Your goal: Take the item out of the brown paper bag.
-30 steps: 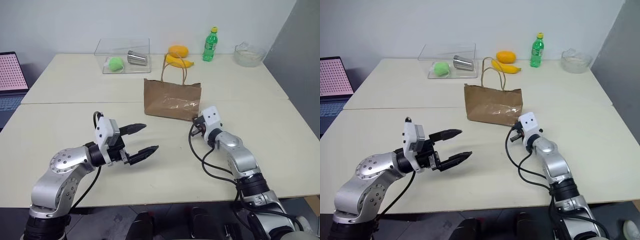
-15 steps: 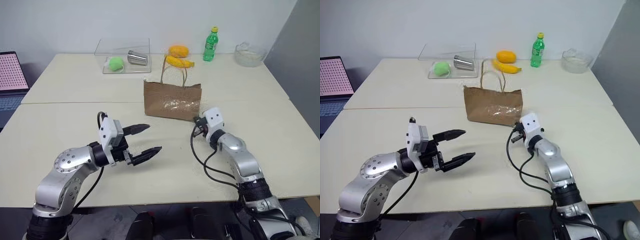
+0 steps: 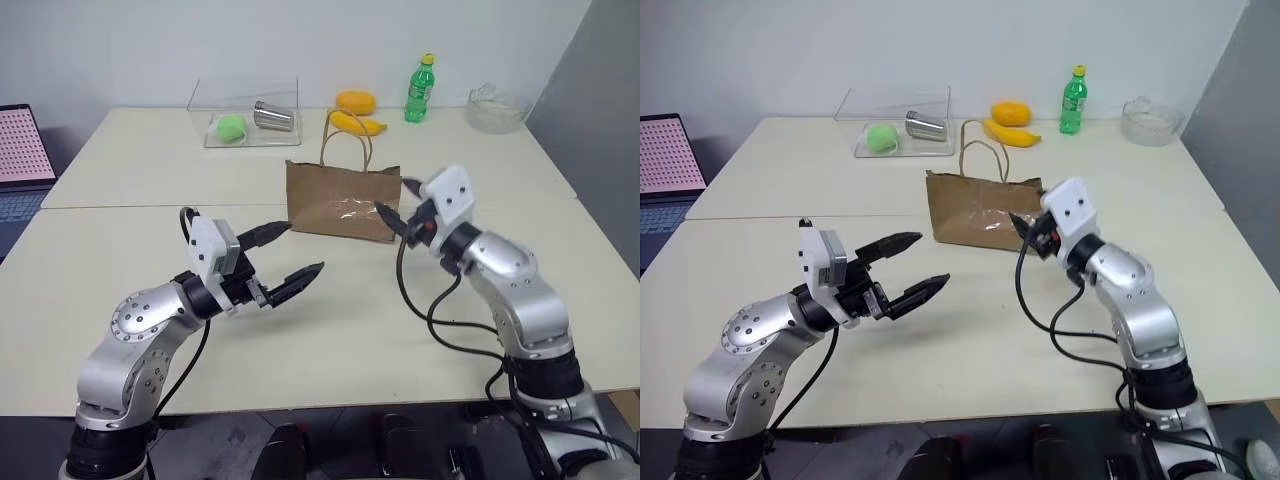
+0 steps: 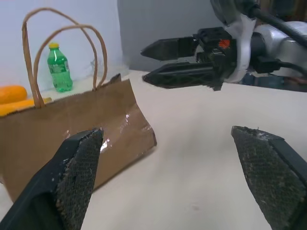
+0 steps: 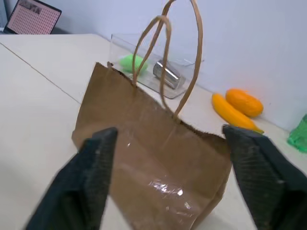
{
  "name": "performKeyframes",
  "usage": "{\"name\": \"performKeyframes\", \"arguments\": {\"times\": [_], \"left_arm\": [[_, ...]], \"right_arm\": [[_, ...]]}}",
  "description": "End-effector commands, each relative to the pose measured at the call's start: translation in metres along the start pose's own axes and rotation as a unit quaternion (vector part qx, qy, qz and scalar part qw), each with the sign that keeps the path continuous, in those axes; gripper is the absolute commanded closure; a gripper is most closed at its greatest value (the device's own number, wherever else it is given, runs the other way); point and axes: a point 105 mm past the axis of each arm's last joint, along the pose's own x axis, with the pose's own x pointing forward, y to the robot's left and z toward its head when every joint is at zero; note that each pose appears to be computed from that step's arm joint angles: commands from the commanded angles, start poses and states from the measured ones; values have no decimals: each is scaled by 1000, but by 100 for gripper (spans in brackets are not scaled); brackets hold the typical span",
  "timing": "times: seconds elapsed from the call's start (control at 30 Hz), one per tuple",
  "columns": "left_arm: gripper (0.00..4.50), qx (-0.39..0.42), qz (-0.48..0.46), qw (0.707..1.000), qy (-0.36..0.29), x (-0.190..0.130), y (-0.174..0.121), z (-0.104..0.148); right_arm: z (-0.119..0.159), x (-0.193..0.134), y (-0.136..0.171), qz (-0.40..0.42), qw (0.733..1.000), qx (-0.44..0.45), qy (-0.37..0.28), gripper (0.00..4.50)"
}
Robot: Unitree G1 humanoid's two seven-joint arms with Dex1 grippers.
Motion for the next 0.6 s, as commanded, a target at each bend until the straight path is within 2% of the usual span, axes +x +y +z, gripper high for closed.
{"name": "performKeyframes", "arguments": {"times": [0.03, 0.1, 0.37, 0.6], "left_arm": [[0, 21, -6, 1000, -21, 4, -4, 11], [0, 22, -6, 1000, -21, 4, -6, 9], [0, 25, 0, 999, -30, 7, -6, 11], [0, 38, 6, 999, -37, 7, -6, 13]], "right_arm": [[12, 13, -22, 2, 999, -32, -4, 85], [16, 23, -37, 1, 999, -39, -5, 138], [11, 60, -73, 6, 993, -112, 43, 437], [-12, 76, -56, 98, 972, -173, 122, 444]]}}
